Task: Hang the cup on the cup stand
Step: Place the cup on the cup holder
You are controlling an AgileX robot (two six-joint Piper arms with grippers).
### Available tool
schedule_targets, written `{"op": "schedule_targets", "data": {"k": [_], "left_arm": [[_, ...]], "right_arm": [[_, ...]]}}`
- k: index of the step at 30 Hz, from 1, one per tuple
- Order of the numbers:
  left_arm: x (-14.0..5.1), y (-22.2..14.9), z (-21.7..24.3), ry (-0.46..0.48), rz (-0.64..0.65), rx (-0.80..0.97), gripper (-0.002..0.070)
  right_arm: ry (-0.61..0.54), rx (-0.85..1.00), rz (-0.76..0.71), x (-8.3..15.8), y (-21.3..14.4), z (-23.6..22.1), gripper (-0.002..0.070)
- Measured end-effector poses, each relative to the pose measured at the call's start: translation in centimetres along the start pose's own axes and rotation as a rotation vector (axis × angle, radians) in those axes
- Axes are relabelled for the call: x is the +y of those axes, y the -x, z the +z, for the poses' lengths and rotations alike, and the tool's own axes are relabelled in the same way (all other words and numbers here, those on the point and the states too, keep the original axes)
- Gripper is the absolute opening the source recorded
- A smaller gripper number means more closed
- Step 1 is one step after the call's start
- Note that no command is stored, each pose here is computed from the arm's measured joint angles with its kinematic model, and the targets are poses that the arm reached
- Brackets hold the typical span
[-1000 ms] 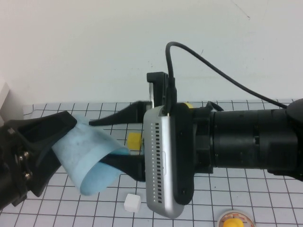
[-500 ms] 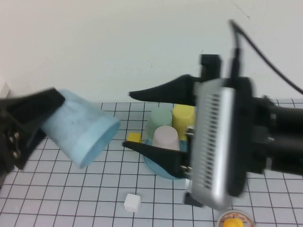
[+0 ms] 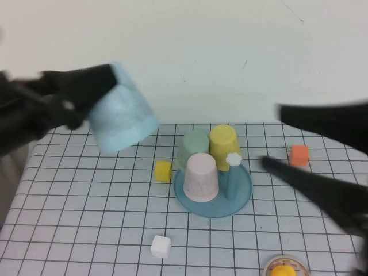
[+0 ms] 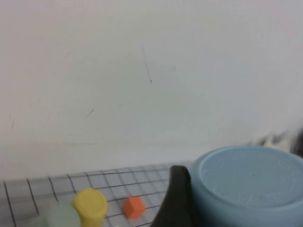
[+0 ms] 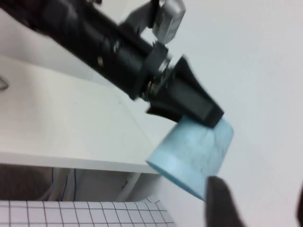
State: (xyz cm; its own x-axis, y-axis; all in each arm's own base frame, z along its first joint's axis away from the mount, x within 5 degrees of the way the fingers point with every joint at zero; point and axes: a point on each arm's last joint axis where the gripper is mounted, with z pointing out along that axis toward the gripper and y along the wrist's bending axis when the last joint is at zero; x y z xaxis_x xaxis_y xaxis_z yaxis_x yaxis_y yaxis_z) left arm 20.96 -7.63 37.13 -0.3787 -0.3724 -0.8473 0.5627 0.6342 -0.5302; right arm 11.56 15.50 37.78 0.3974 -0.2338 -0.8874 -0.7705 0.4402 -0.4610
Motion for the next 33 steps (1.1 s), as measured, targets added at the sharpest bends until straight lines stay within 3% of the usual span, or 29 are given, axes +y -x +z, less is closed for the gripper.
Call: {"op": "schedule_targets", "data": {"k": [2,5,8,13,17,26,33], "left_arm": [[0.4,0.1,1.5,-0.076,0.16,0.051,0.053],[1.0,-0.2,4.1,-0.197,0.308,0.115,0.053],[1.4,-1.1,7.2,-0.268,0.405,0.166,0.053],[1.7,-3.7,12.3,-0.276,0.547,0.239,0.0529],[1.5,-7.0,16.0,-0.335,0.667,0.304,0.0529],[1.8,-11.0,23.0,-0.38,0.715,0.359,0.0529],[3.8,-12.9,26.4,-0.345,0.709,0.379,0.0529]], "right_arm": [[-0.022,-0.009,0.031,0.4,-0.2,-1.6,0.0283],[-0.029,-0.023,0.048,1.2,-0.9,-3.5,0.0112],[-0.036,-0.027,0.055,2.1,-2.0,-5.2,0.0029],[-0.055,-0.011,0.074,3.3,-3.7,-7.0,0.0004],[-0.055,-0.003,0.103,3.8,-4.6,-7.6,-0.0001],[-0.05,0.008,0.112,4.1,-5.0,-7.6,-0.0001],[-0.052,0.009,0.114,4.0,-5.0,-7.6,-0.0001]]}}
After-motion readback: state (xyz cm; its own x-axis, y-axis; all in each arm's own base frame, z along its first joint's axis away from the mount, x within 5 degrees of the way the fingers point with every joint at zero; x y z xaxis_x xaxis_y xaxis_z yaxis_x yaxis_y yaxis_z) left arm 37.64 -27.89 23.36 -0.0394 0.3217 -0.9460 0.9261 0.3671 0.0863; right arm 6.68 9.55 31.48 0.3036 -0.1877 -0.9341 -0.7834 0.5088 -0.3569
